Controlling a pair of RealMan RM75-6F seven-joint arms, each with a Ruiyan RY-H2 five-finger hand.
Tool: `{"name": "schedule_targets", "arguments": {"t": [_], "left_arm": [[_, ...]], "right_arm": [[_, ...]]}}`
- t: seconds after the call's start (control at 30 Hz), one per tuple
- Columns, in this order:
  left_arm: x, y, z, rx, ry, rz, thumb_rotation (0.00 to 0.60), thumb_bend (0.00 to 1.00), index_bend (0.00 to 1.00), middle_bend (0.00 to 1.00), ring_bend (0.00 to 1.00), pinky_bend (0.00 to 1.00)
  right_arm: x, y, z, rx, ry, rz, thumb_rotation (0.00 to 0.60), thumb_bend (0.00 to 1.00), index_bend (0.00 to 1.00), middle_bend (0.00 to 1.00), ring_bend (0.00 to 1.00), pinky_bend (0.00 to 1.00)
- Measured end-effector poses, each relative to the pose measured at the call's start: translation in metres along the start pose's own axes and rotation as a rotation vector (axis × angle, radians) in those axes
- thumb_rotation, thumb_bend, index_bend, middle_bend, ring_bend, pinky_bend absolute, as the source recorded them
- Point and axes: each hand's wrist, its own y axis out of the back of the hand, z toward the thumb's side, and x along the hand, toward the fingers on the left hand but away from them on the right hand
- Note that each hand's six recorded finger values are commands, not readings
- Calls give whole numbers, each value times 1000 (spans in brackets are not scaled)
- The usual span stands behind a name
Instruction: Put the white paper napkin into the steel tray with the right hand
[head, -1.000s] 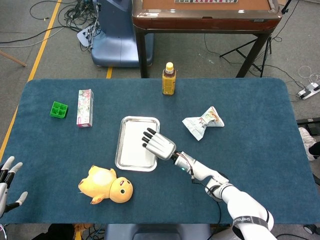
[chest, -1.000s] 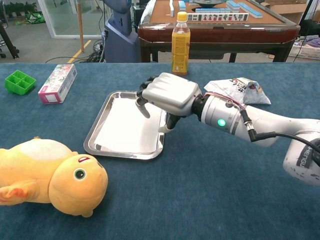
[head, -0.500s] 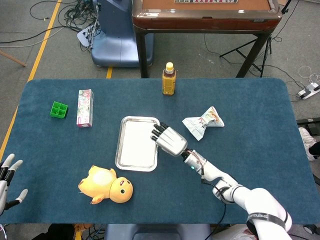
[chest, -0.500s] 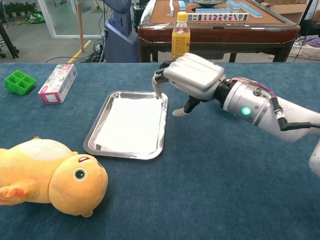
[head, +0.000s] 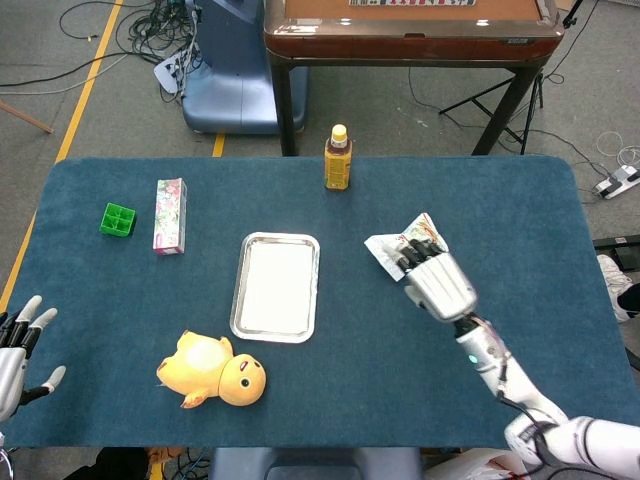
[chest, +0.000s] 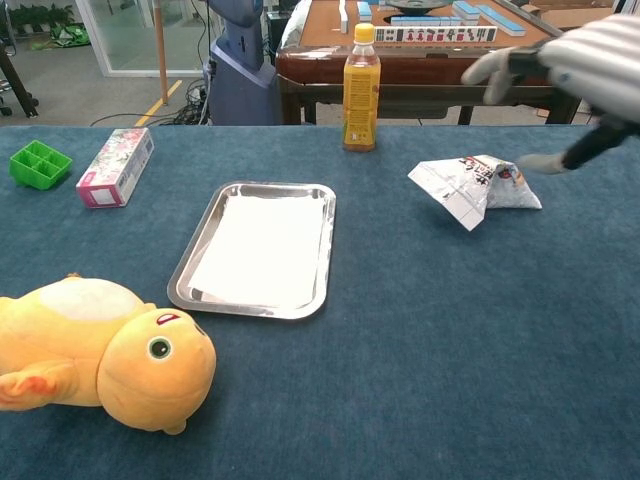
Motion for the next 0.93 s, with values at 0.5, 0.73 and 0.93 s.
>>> {"name": "schedule_targets", "arguments": {"t": [0.5, 0.73, 0.93], "left_arm": [[9, 3, 9, -9, -35, 10, 600, 222, 150, 21, 66, 5], [7, 4, 11, -15, -39, 16, 600, 222, 145, 21, 66, 5], [6, 4, 12, -18, -38, 17, 600, 222, 144, 21, 66, 5]], "right_arm": [[127, 17, -91, 2, -380, 74, 600, 261, 190, 281, 224, 462], [146, 15, -97, -42, -401, 88, 600, 261, 191, 281, 222, 449], [147, 14, -95, -50, -392, 99, 600, 261, 190, 281, 222, 449]]}}
